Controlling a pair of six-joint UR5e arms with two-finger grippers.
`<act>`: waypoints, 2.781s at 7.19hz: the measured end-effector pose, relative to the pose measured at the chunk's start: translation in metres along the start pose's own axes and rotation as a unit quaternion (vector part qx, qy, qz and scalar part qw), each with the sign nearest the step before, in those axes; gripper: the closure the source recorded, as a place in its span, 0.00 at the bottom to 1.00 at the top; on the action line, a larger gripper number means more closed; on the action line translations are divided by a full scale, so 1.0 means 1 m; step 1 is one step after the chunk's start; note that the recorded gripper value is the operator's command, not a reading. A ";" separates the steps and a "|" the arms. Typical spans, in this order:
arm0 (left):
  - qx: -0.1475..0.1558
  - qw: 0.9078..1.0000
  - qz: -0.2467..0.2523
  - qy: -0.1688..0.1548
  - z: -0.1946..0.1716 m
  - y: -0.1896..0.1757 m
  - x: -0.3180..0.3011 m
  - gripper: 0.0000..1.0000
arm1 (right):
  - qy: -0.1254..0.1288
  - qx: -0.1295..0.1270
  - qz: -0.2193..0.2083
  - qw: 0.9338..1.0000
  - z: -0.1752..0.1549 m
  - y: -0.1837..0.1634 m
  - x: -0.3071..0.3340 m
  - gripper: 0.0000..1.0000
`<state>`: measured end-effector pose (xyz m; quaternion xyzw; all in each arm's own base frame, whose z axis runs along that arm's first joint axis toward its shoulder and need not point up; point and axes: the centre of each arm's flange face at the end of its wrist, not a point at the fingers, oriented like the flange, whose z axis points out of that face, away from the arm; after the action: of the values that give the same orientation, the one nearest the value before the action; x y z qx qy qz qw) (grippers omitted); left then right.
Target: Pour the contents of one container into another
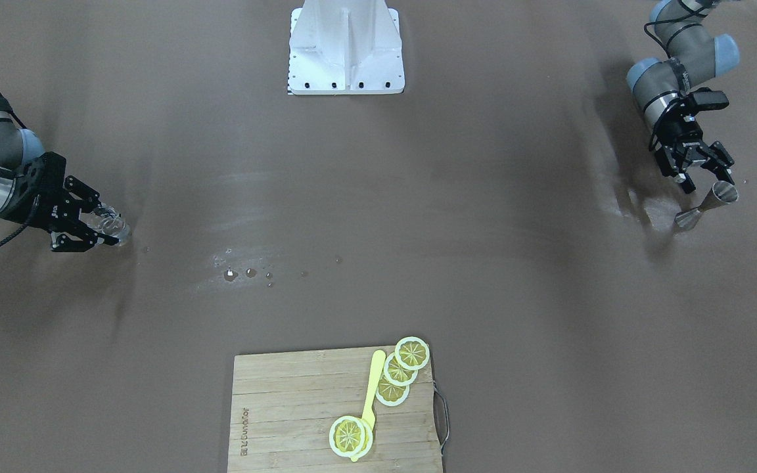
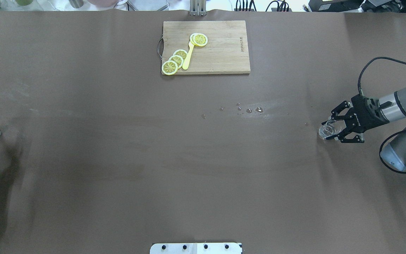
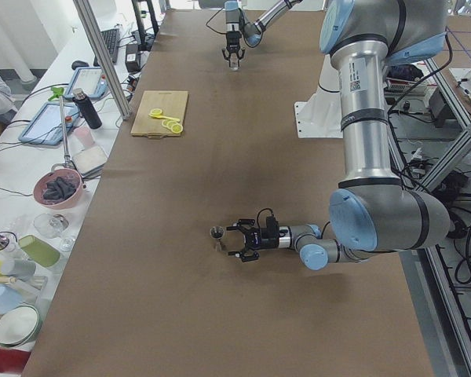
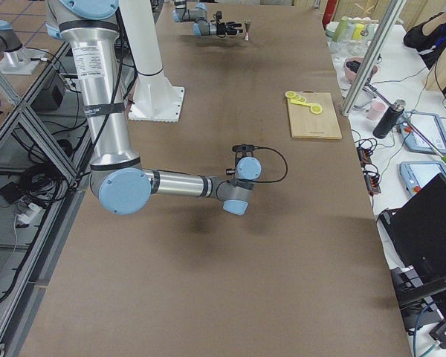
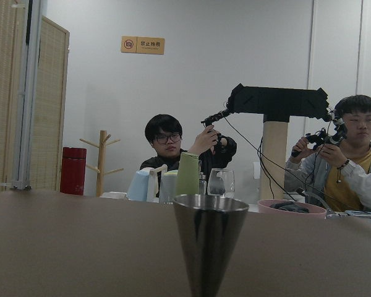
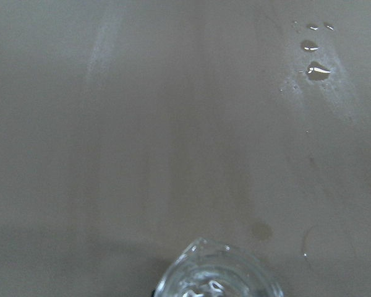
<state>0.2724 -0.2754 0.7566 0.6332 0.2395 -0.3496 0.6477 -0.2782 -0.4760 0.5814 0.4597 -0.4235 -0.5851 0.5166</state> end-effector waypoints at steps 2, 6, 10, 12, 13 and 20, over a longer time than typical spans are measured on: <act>-0.012 0.999 0.030 -0.022 0.004 0.011 0.000 0.02 | 0.020 0.000 0.010 1.000 -0.028 0.000 0.022 1.00; -0.016 0.998 0.030 -0.055 0.018 0.018 0.016 0.03 | 0.062 0.005 0.018 0.998 -0.091 -0.027 0.059 1.00; -0.010 0.997 0.008 -0.070 0.032 0.017 0.037 0.59 | 0.080 0.022 0.071 0.994 -0.130 -0.091 0.111 1.00; -0.015 0.997 0.012 -0.075 0.032 0.020 0.041 0.99 | 0.083 0.023 0.079 0.993 -0.138 -0.103 0.117 1.00; -0.016 0.997 0.013 -0.076 0.032 0.021 0.042 1.00 | 0.084 0.023 0.081 0.993 -0.140 -0.105 0.118 1.00; -0.028 0.997 -0.009 -0.065 0.036 -0.017 0.148 1.00 | 0.087 0.017 0.091 0.992 -0.153 -0.152 0.120 1.00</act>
<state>0.3494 -0.3320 0.6368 0.5887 0.2118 -0.3893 0.6761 -0.1670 -0.5819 0.3880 0.4773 -0.4271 -0.4862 0.5944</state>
